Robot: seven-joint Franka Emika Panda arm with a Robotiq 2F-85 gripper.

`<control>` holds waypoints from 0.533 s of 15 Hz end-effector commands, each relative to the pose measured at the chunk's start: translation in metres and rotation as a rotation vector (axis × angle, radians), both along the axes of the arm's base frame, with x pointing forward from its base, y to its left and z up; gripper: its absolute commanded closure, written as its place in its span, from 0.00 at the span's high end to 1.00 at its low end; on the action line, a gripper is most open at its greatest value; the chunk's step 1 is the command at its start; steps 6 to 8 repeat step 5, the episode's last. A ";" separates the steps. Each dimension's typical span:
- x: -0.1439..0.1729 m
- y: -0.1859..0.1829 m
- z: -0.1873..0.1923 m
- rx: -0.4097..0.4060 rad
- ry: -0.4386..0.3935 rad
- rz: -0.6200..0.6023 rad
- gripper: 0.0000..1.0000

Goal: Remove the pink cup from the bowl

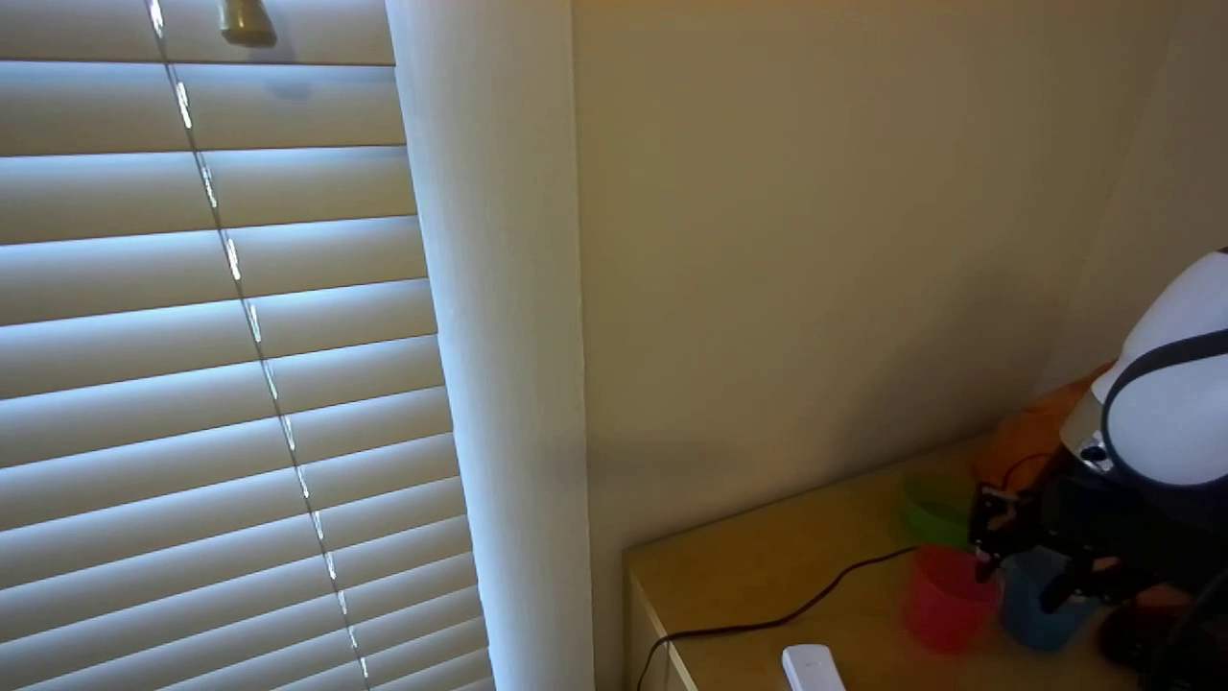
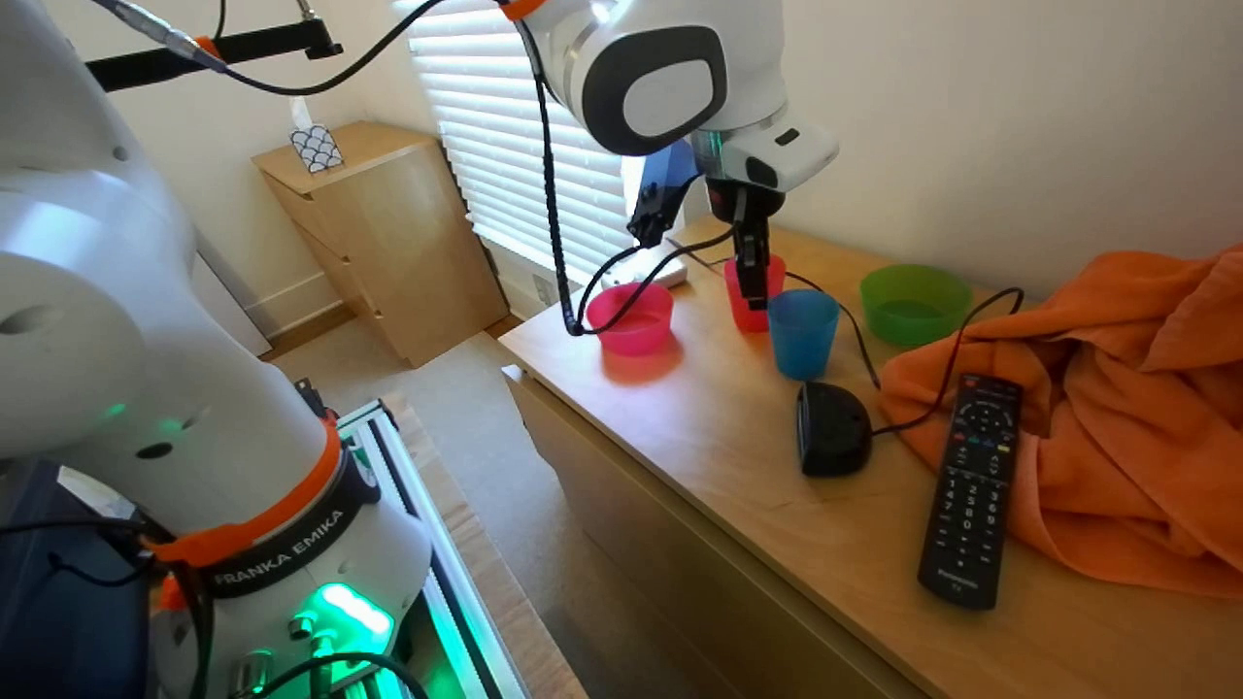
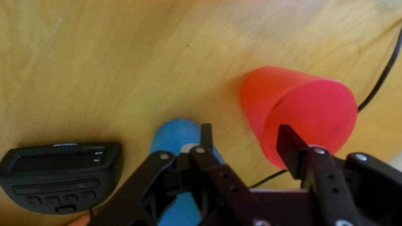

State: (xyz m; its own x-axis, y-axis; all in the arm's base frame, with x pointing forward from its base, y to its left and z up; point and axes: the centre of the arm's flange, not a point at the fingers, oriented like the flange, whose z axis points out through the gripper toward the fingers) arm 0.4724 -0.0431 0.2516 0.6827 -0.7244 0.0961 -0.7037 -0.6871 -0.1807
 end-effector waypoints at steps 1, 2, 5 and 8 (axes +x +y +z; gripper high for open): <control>-0.041 0.006 0.075 0.055 -0.112 0.048 0.90; -0.047 0.008 0.091 0.073 -0.171 0.087 0.96; -0.016 0.014 0.089 0.055 -0.210 0.087 0.94; -0.016 0.014 0.089 0.055 -0.210 0.087 0.94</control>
